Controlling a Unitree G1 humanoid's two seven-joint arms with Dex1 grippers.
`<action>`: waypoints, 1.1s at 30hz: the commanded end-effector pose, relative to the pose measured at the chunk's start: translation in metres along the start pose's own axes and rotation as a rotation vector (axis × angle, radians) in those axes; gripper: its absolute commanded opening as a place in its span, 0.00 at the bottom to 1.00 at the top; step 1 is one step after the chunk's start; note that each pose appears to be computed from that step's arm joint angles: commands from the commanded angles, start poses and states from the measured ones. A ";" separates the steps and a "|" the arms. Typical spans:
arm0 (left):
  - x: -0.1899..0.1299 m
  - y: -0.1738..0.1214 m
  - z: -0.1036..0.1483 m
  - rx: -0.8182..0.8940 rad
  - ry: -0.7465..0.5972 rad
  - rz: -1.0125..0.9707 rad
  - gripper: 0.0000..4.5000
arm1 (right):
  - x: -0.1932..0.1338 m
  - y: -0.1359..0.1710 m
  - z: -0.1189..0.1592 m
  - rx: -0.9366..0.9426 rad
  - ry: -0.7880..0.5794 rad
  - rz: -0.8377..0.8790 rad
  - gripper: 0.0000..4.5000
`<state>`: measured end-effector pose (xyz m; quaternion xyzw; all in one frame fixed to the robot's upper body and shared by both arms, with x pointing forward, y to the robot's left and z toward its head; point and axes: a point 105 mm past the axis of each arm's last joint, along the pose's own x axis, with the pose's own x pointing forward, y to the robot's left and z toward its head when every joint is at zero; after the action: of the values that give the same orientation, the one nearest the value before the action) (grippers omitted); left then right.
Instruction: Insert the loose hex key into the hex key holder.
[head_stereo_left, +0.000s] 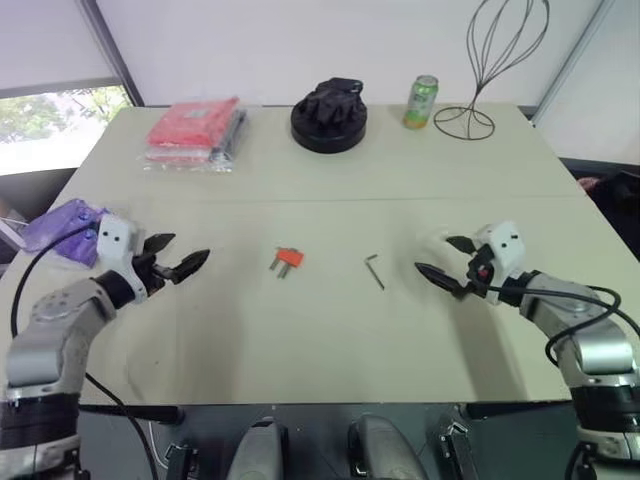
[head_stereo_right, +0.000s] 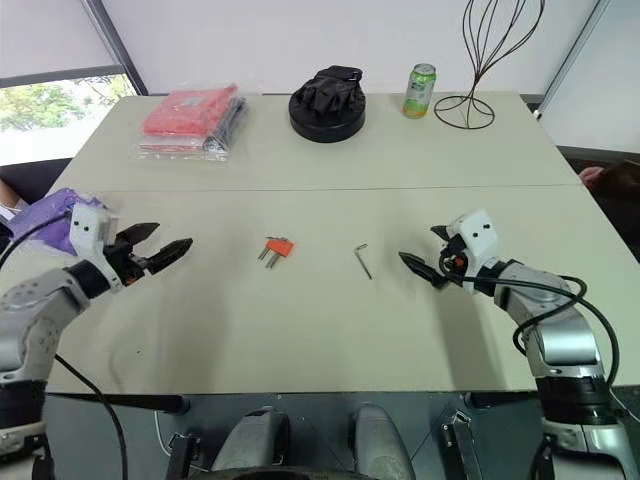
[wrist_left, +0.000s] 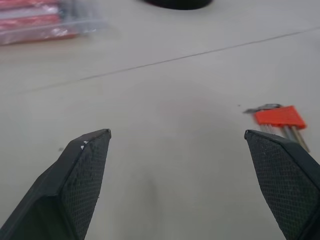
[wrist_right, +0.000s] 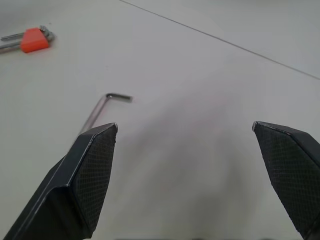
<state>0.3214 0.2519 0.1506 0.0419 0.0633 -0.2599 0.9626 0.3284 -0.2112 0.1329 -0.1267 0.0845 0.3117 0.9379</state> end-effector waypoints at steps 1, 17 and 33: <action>0.005 -0.021 0.026 0.046 0.000 -0.264 0.99 | 0.009 0.006 0.025 -0.064 -0.048 0.068 1.00; 0.032 -0.016 0.037 0.193 0.130 -0.516 0.99 | 0.128 0.091 0.028 -0.118 -0.114 0.399 1.00; 0.023 -0.026 0.021 0.150 0.098 -0.452 0.99 | 0.162 0.124 0.036 -0.117 -0.146 0.536 1.00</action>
<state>0.3305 0.2144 0.1512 0.1028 0.1255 -0.4756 0.8645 0.3826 -0.0197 0.0958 -0.1278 0.0534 0.5599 0.8169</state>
